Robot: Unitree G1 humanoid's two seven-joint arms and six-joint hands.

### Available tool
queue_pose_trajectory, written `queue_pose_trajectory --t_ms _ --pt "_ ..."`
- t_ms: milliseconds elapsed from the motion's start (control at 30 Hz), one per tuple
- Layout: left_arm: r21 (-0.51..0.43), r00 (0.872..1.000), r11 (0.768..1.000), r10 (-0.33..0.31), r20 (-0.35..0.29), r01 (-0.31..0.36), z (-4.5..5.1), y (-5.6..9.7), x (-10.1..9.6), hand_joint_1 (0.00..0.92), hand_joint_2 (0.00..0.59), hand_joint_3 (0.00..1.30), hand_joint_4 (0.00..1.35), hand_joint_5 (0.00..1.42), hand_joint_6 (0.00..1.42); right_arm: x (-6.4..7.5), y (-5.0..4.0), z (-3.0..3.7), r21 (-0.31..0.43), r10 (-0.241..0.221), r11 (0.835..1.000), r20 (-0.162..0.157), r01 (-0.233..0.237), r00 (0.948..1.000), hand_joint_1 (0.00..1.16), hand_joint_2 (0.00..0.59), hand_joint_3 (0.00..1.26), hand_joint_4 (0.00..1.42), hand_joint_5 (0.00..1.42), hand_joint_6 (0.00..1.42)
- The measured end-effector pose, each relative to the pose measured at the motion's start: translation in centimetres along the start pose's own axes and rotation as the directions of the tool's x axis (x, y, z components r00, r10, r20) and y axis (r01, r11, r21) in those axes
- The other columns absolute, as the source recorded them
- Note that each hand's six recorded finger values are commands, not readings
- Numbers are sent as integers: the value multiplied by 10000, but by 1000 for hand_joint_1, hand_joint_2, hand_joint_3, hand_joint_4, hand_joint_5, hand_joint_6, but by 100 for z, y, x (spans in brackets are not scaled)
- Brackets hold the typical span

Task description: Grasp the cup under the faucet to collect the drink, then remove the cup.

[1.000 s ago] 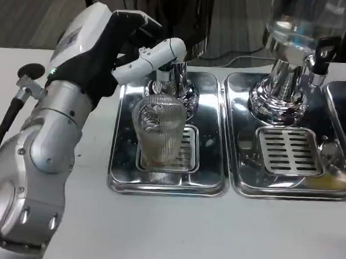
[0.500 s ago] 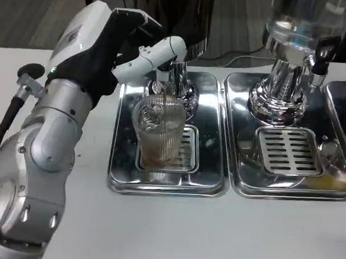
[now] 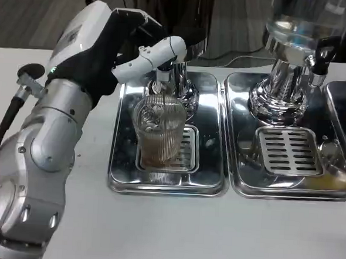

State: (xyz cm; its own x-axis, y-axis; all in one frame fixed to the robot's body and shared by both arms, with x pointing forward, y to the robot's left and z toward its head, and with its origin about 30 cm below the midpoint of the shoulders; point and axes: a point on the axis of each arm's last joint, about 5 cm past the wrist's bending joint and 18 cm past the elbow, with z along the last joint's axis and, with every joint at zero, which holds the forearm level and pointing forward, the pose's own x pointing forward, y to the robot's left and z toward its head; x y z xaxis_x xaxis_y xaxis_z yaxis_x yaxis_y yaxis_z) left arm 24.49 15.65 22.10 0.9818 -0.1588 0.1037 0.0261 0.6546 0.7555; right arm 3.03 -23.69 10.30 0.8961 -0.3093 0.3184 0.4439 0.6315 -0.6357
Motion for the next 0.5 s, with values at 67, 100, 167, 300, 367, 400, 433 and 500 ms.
queue_pose_trajectory --t_ms 67,100,167,300,367,400,433,500 --pt "1 10000 10000 0 1 0 0 0 0 53 81 640 571 357 80 1 1 0 3 -4 10000 4 4 10000 749 539 352 290 231 83" --pt "1 10000 10000 0 1 0 0 0 0 53 81 640 571 357 80 3 1 0 6 -7 10000 10 7 10000 749 539 352 290 231 83" --pt "2 10000 10000 2 1 -2 -1 1 0 53 81 640 571 357 80 5 2 1 11 -13 10000 19 13 10000 750 540 352 290 231 83" --pt "3 10000 10000 3 5 -3 -1 1 0 53 81 640 571 355 80 6 3 1 14 -16 10000 24 16 10000 752 540 352 290 231 83" --pt "4 10000 10000 3 6 -3 -1 1 0 53 81 640 571 355 80 7 3 1 15 -17 10000 26 17 10000 752 540 352 290 231 83" --pt "4 10000 10000 2 7 -2 -1 1 0 53 81 640 571 354 80 7 3 1 16 -16 10000 26 16 10000 753 540 352 290 231 83" --pt "5 10000 10000 3 8 -3 -1 1 0 53 81 640 571 354 80 8 4 1 17 -11 10000 29 11 10000 753 540 352 290 231 83" --pt "-4 10000 10000 0 9 0 -1 1 0 53 81 640 571 355 80 9 4 1 18 -5 10000 32 5 10000 754 540 352 290 231 92"
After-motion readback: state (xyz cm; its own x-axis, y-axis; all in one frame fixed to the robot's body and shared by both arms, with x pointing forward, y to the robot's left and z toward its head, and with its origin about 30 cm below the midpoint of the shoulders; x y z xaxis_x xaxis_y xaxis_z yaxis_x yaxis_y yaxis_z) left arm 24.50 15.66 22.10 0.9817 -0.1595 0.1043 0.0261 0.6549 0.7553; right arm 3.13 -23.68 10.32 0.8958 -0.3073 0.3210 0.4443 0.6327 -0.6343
